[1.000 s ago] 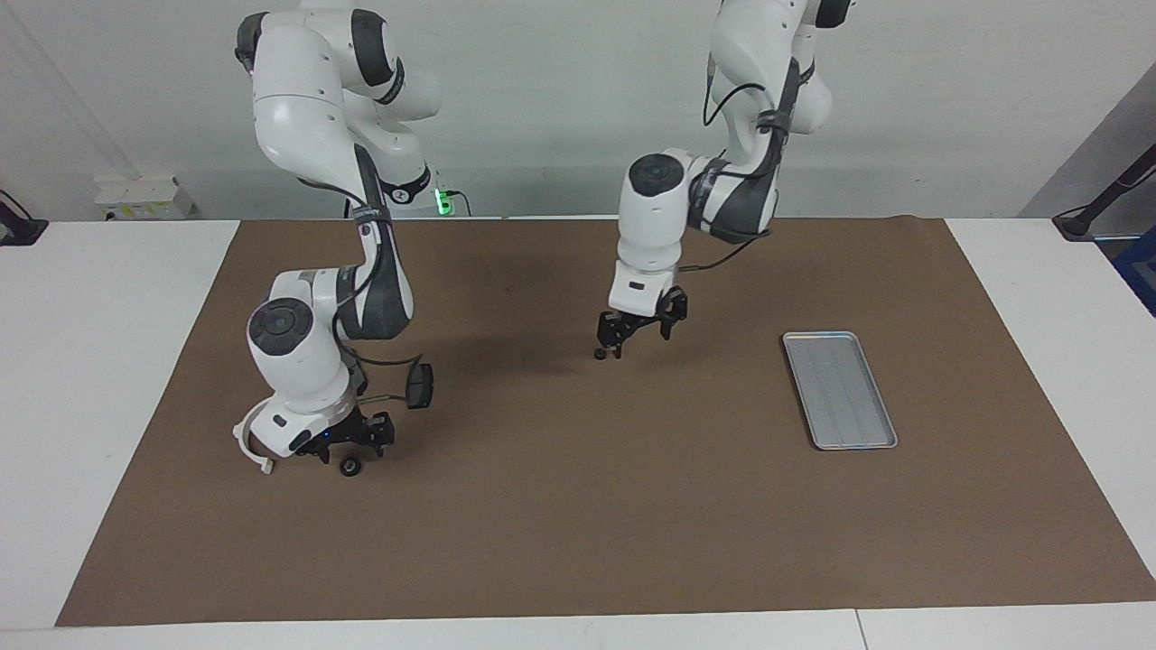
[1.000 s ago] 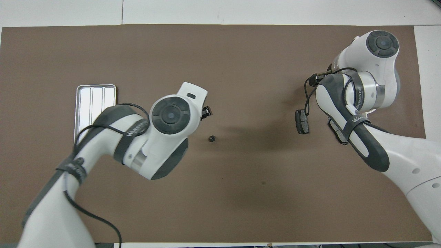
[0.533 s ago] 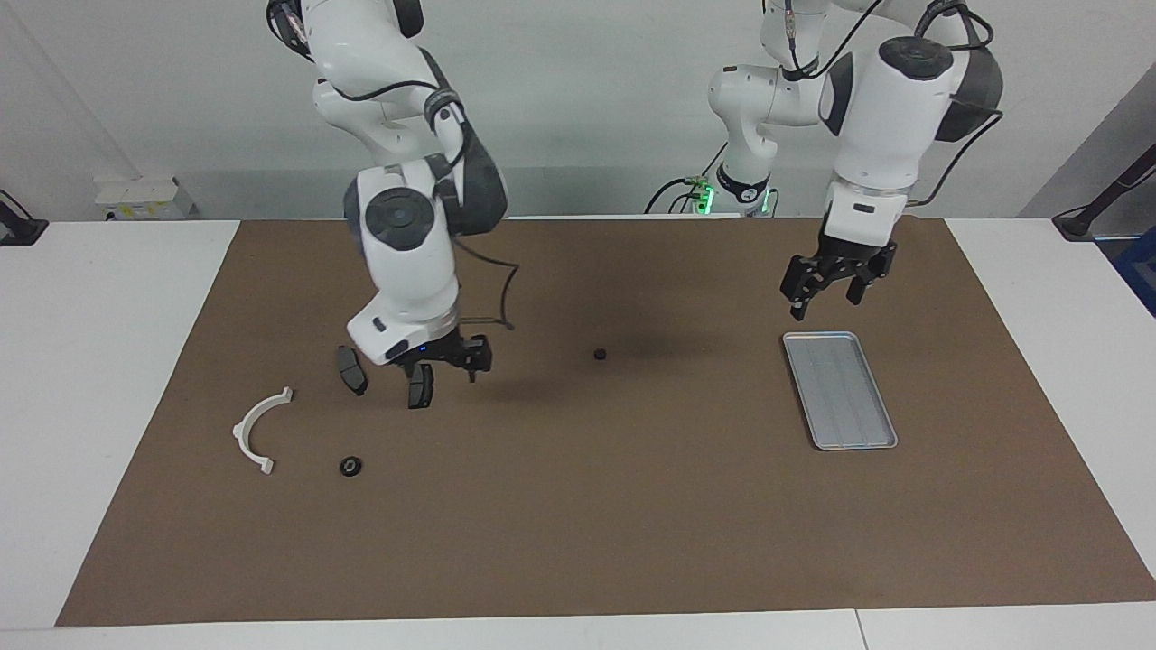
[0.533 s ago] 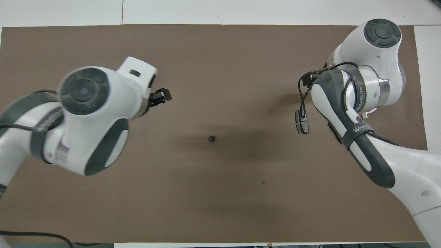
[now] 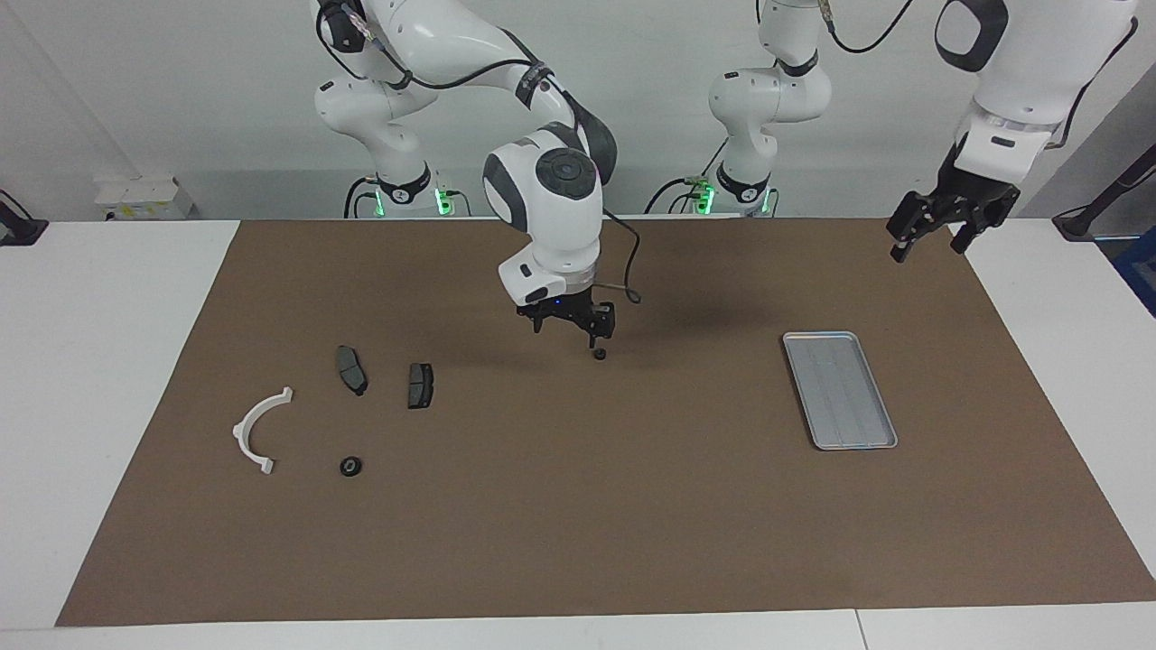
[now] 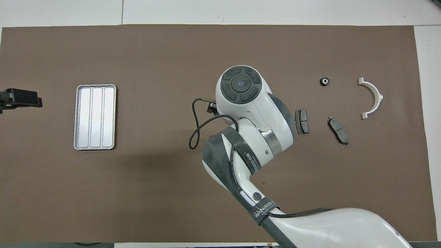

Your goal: Place bearing gear from tray to pile

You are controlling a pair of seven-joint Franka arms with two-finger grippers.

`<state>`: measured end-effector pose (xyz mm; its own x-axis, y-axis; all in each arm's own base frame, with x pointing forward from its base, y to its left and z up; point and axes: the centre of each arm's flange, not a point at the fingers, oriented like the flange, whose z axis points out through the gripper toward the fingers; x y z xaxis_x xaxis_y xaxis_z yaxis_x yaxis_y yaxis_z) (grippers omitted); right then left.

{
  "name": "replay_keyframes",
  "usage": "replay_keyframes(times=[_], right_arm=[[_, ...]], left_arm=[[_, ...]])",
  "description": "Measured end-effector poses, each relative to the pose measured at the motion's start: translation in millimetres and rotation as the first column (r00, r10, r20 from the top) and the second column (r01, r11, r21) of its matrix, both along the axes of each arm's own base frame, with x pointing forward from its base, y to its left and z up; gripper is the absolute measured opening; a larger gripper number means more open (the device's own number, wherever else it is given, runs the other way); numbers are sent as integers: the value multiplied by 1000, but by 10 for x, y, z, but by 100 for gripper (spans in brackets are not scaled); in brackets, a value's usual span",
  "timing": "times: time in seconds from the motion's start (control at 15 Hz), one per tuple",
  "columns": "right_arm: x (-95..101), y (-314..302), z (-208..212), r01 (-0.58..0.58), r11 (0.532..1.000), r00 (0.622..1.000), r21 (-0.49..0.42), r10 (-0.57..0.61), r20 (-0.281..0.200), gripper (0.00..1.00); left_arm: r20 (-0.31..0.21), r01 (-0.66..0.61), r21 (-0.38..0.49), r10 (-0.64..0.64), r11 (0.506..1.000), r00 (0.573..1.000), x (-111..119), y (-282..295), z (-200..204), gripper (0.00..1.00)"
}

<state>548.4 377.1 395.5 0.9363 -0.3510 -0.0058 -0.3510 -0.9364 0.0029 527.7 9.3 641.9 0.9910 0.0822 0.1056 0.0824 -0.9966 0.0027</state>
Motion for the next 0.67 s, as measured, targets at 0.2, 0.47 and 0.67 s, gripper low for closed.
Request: replay_keyframes(times=[0.2, 0.47, 0.67], right_arm=[[-285, 356, -406, 12, 1000, 1000, 3, -12, 4, 100], [-377, 568, -904, 18, 1000, 1000, 5, -18, 5, 100], [-328, 532, -1089, 26, 1000, 1000, -1, -26, 4, 100]], left_arm=[[-14, 8, 0, -8, 1000, 1000, -73, -49, 177, 100], [-38, 17, 0, -17, 1000, 999, -181, -98, 164, 100], [-64, 18, -1, -18, 1000, 998, -252, -96, 51, 100]])
